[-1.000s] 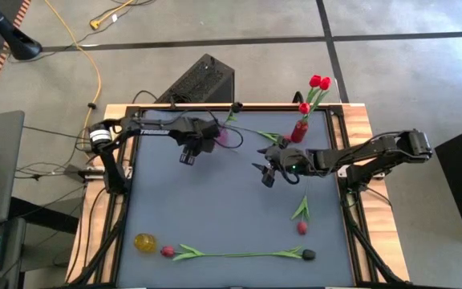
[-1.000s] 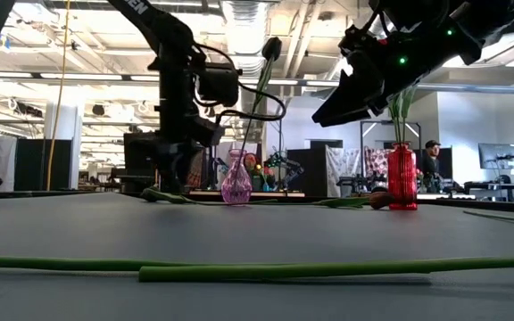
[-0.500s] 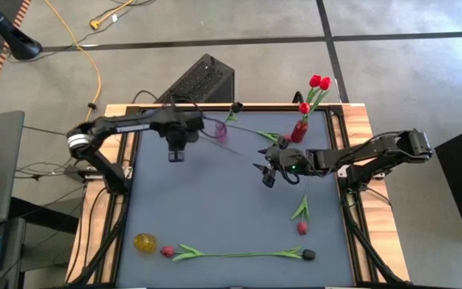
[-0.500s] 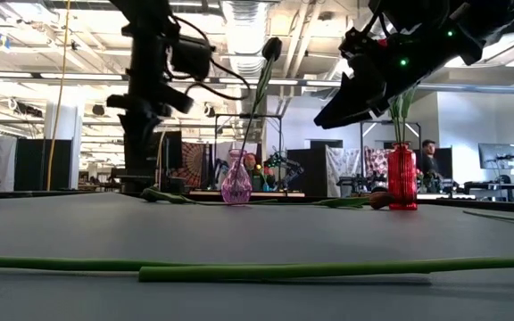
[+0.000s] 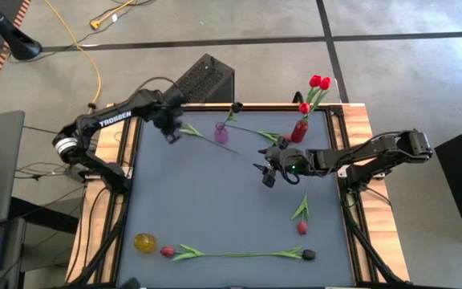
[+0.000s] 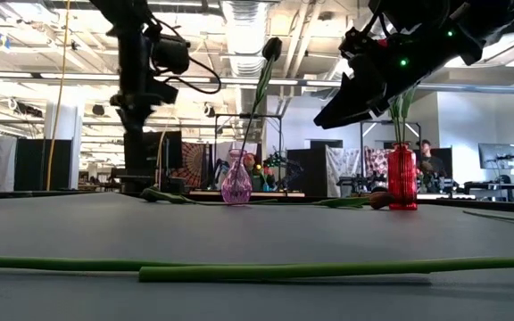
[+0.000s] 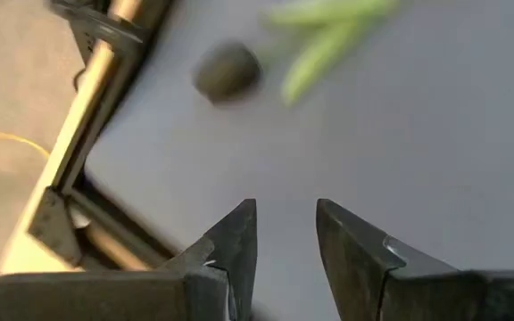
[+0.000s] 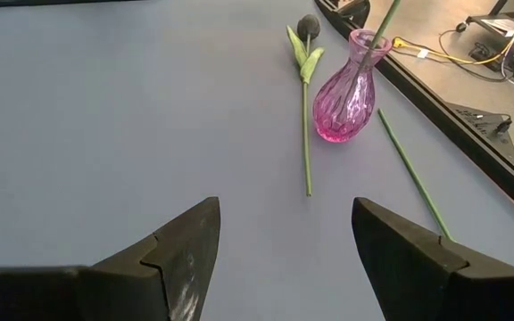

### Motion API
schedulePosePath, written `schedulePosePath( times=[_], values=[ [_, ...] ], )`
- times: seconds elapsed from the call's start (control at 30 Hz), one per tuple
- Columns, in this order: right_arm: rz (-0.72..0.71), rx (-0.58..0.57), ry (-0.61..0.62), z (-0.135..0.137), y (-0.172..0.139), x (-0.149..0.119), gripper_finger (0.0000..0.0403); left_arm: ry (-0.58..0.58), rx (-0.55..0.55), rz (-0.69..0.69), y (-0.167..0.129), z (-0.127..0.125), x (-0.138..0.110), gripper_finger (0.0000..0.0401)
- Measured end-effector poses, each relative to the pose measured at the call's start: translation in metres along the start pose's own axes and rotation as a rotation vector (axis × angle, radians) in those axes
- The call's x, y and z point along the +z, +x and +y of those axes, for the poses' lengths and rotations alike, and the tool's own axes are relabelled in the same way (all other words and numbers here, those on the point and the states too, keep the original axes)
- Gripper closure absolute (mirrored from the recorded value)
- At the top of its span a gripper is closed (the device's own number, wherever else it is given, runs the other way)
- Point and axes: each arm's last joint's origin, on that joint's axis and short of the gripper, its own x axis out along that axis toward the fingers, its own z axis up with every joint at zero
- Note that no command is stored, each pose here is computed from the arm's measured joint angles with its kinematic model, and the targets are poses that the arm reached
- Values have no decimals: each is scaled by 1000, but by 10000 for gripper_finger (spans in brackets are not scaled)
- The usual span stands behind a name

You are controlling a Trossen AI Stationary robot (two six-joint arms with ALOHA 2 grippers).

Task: Sort flowers into vase by color
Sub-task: Put the top black flower into the violet vase

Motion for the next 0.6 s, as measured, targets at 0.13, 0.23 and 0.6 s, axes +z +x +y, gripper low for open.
schedulePosePath(
  times=[0.13,0.23,0.6],
  values=[
    [-2,0,1,0,0,0,121,-129,-52,-129,12,13,18,295],
    [-2,0,1,0,0,0,121,-203,-50,-163,24,20,29,295],
    [-2,0,2,0,0,0,121,-303,-1,-177,37,31,59,237]
  ],
)
